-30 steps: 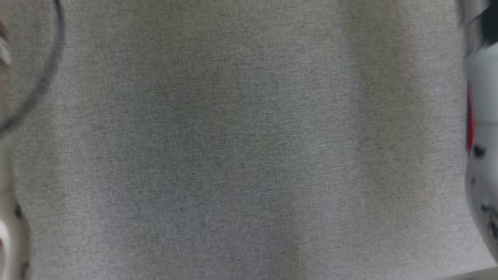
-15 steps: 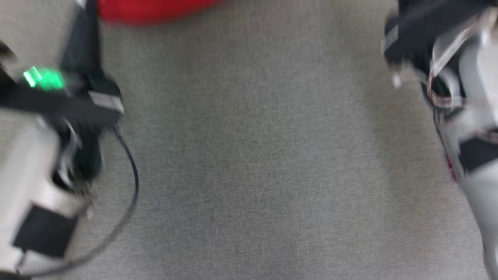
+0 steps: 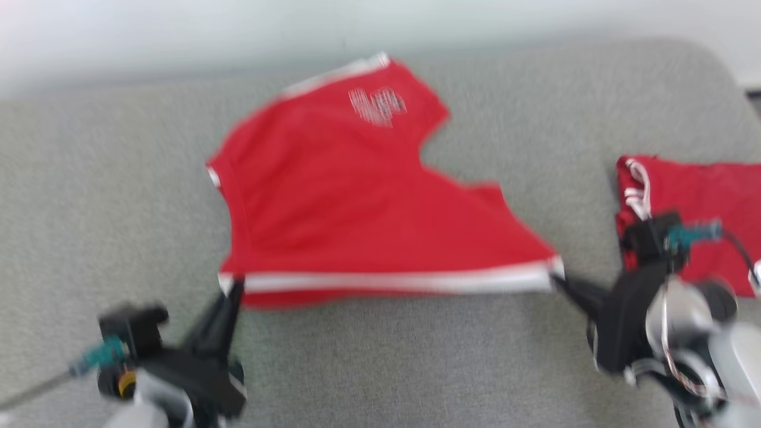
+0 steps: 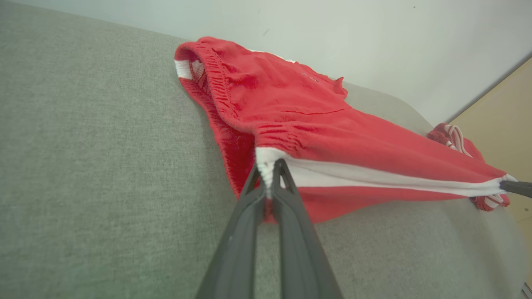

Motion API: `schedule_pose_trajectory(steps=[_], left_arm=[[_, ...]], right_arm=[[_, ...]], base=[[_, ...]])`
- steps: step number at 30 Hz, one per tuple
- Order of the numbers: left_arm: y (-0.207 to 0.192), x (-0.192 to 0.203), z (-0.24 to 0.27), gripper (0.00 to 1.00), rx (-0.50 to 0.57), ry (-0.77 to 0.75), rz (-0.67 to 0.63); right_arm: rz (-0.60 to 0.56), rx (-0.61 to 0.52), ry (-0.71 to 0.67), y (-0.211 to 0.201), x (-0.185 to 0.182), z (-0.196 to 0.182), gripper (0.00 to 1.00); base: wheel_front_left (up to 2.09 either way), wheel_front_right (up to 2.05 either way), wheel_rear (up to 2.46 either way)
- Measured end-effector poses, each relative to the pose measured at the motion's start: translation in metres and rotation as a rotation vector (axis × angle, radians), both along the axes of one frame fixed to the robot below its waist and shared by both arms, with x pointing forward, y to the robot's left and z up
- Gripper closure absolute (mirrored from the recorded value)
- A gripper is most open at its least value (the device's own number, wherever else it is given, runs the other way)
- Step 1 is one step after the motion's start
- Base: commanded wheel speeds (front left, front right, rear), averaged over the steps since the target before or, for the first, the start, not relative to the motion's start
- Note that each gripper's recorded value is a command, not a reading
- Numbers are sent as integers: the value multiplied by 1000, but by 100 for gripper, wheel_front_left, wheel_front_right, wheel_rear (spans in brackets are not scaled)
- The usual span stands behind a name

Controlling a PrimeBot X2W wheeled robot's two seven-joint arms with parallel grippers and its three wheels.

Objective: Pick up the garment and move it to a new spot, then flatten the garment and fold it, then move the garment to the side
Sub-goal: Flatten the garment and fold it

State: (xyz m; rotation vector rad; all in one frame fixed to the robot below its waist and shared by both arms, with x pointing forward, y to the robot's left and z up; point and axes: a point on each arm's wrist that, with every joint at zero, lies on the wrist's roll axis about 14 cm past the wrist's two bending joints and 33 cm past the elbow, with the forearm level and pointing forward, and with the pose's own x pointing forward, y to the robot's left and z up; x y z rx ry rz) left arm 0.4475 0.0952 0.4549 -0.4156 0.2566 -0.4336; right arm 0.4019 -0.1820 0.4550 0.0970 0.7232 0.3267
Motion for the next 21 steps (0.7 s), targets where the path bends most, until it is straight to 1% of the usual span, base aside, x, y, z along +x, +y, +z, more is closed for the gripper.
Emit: schedule_pose_trajectory(steps=[4,5,9,11,16,20,21], left_arm=[[-1,-34,-5,100,32,25,-15],[-1,-34,-5,100,32,25,-15],[1,-67,-16,100,123,62,-53],[0,-81,-19,100,138,81,-61],[8,-117,-39,100,203,174,-93],[5,-146,-51,100,207,270,-132],[4,-148,-47,100,189,268,-127]], right_arm=[[-4,-1,102,-4,-47,-1,100],[-4,-1,102,-4,-47,-1,100],[-22,3,159,-7,-84,3,100],[-25,18,185,-3,-100,4,100],[-19,48,318,8,-143,-5,100],[-19,32,393,7,-166,-7,100],[-22,27,364,8,-163,1,100]], base=[[0,0,0],[0,0,0],[0,0,0],[0,0,0],[0,0,0],[0,0,0],[0,0,0]])
